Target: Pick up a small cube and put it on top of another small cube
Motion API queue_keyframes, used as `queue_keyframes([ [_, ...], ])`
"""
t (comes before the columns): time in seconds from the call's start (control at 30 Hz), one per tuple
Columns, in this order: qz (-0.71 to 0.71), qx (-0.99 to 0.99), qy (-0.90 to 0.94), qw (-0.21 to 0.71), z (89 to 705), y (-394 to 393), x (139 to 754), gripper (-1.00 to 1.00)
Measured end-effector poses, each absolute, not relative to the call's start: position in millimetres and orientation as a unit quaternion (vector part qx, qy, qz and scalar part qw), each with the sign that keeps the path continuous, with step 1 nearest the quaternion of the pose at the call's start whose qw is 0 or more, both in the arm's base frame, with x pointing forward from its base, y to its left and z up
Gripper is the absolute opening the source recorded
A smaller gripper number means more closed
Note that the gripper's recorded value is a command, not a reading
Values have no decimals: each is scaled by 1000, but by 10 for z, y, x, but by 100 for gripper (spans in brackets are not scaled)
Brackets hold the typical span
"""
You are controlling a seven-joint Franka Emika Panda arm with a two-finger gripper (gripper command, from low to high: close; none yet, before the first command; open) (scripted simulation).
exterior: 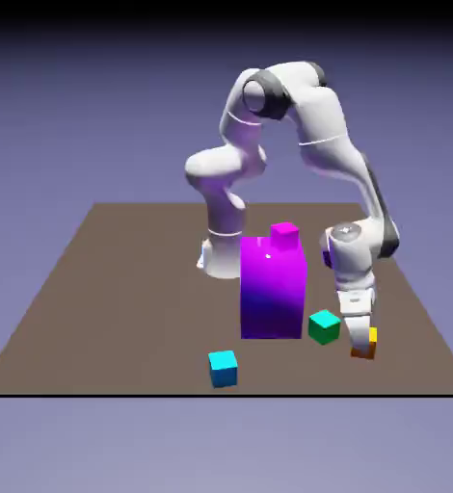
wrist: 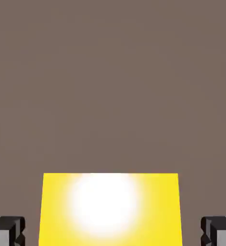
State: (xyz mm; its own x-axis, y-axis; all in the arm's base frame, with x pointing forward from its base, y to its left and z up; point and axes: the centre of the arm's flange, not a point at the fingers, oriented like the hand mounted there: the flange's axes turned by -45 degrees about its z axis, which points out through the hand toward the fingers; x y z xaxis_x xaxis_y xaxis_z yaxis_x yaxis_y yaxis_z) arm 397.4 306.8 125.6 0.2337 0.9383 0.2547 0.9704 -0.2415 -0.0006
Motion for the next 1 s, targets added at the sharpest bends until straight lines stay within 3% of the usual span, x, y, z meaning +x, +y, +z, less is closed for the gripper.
queue_keyframes([
  [0.27,-105,-765,-629,88,2054,3165,3890,-100],
  [1.0,-13,-345,-931,118,2413,3163,4601,-100],
])
